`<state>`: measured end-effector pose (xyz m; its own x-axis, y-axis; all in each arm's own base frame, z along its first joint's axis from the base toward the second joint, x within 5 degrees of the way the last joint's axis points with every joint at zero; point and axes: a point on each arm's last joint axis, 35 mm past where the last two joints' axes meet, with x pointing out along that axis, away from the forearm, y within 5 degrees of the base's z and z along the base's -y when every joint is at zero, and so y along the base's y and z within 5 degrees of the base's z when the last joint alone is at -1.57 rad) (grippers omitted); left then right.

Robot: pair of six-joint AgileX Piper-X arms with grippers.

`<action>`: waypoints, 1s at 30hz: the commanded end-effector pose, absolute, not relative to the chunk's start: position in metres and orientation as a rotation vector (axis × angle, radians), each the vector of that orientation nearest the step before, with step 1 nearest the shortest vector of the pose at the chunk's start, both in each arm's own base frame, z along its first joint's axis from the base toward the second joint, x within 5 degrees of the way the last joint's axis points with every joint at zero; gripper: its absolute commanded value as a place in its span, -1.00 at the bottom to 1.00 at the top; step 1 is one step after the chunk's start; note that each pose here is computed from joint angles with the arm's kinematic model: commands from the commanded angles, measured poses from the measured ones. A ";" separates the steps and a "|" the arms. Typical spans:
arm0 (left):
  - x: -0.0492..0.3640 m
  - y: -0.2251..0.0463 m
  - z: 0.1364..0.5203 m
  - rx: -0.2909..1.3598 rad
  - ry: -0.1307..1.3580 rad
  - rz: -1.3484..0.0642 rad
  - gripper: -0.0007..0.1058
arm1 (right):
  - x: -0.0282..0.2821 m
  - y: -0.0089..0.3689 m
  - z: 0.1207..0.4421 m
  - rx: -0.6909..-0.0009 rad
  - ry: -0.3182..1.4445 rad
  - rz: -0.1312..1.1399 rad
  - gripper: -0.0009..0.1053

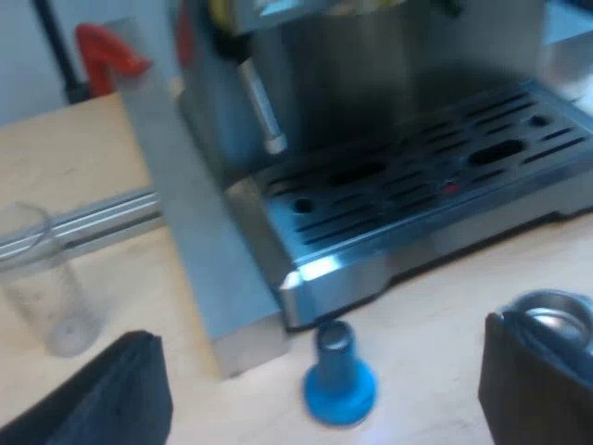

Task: Put the handle in the coffee machine

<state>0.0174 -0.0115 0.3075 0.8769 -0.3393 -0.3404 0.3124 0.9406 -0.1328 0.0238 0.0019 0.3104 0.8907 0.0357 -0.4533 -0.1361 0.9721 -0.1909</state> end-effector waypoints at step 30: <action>0.102 -0.046 0.326 -0.024 0.851 -0.929 0.47 | 0.103 0.103 0.325 -0.327 1.029 0.748 0.35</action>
